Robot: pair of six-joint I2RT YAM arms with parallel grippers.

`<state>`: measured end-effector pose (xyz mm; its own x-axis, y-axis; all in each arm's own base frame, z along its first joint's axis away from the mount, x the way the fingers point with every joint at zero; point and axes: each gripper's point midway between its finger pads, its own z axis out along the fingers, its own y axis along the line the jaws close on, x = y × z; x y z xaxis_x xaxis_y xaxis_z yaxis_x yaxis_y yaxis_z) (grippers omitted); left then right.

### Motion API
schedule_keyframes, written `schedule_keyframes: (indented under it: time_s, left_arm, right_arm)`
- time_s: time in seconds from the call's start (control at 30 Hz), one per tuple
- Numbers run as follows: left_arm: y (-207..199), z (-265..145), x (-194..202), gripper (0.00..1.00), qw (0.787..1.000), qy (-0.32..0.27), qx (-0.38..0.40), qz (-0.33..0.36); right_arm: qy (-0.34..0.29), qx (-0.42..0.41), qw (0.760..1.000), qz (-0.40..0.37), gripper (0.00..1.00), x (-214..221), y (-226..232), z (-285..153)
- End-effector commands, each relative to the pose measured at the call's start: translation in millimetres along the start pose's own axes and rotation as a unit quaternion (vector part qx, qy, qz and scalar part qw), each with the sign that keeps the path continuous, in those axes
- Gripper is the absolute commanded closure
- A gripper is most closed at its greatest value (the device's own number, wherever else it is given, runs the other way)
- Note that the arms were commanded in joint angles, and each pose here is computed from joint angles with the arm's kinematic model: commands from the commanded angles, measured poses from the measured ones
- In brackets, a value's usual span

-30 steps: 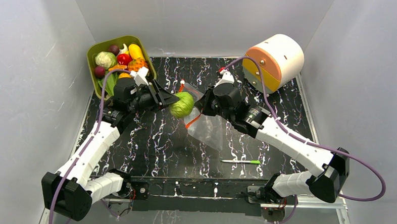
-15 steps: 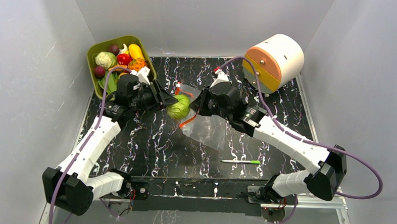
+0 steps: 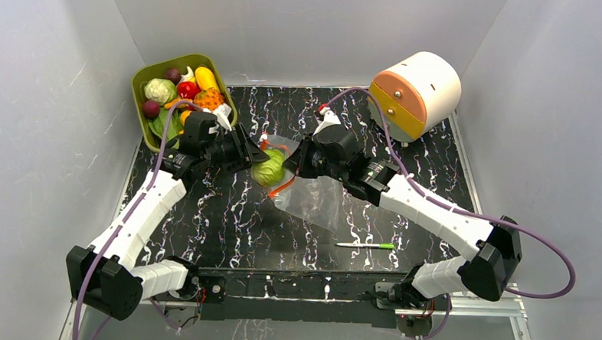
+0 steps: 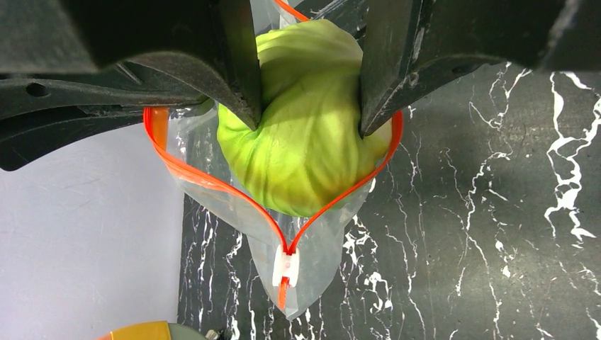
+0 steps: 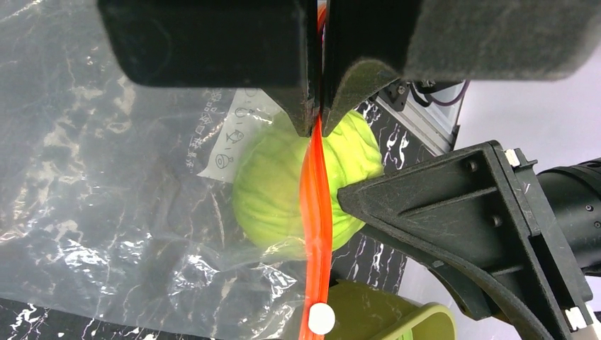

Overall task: Place the food in the zip-top bag and seal the zipper
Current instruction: Place the fake vegetable in the zipper food storage bag.

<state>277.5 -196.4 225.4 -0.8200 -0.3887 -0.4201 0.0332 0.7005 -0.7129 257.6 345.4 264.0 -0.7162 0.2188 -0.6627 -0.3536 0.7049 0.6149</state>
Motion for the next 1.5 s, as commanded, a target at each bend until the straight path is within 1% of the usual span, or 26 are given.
schedule_keyframes:
  time_s: [0.0, 0.1, 0.2, 0.27, 0.33, 0.4, 0.47, 0.67, 0.8, 1.0, 1.23, 1.37, 1.47]
  left_arm:
    - [-6.6, -10.2, -8.6, 0.79, 1.0, -0.012, -0.014, 0.006]
    - [1.6, -9.9, -8.1, 0.79, 0.999, -0.011, -0.037, 0.004]
    - [1.0, -9.5, -8.3, 0.76, 0.999, -0.01, -0.037, 0.0]
    - [-7.8, -9.1, -6.7, 0.68, 1.0, -0.004, -0.013, -0.006]
    - [-21.7, -10.3, -6.8, 0.56, 1.0, -0.001, 0.021, -0.008]
    - [-31.1, -14.6, -7.1, 0.45, 0.999, 0.002, 0.039, -0.008]
    - [-38.9, -20.6, -6.6, 0.38, 0.999, 0.004, 0.053, -0.006]
    - [-52.0, -43.6, -5.5, 0.26, 0.997, -0.004, 0.068, 0.021]
    - [-43.6, -56.6, -6.4, 0.24, 0.998, -0.021, 0.039, 0.042]
    - [-32.8, -70.3, -7.1, 0.25, 0.997, -0.037, 0.005, 0.066]
    - [-28.6, -73.5, -4.5, 0.27, 0.997, -0.034, -0.006, 0.075]
    - [-20.7, -71.8, -1.4, 0.3, 0.996, -0.028, -0.02, 0.078]
    - [-28.8, -69.8, 8.0, 0.3, 0.997, -0.008, 0.012, 0.072]
  right_arm:
    - [-0.026, -0.034, 0.999, 0.002, 1.0, -12.5, 15.5, 1.3]
    - [-0.032, -0.058, 0.998, 0.005, 1.0, -12.6, 23.0, -0.4]
    - [-0.031, -0.063, 0.997, 0.008, 1.0, -11.1, 23.9, 1.7]
    - [-0.025, -0.059, 0.998, 0.009, 1.0, -8.7, 22.3, 4.6]
    - [-0.024, -0.052, 0.998, 0.011, 1.0, -8.1, 19.4, 5.5]
    - [-0.033, -0.045, 0.998, 0.014, 1.0, -11.2, 16.7, 4.1]
    - [-0.041, -0.035, 0.998, 0.016, 1.0, -13.9, 13.4, 1.9]
    - [-0.053, -0.026, 0.998, 0.022, 1.0, -18.9, 10.9, -6.7]
    - [-0.068, -0.027, 0.997, 0.027, 1.0, -25.2, 11.9, -16.2]
    - [-0.088, -0.035, 0.995, 0.033, 1.0, -35.5, 17.0, -29.0]
    - [-0.094, -0.045, 0.994, 0.034, 1.0, -39.4, 21.8, -36.0]
    - [-0.101, -0.047, 0.993, 0.035, 1.0, -42.8, 23.1, -40.3]
    - [-0.105, -0.043, 0.993, 0.039, 1.0, -45.2, 22.7, -42.7]
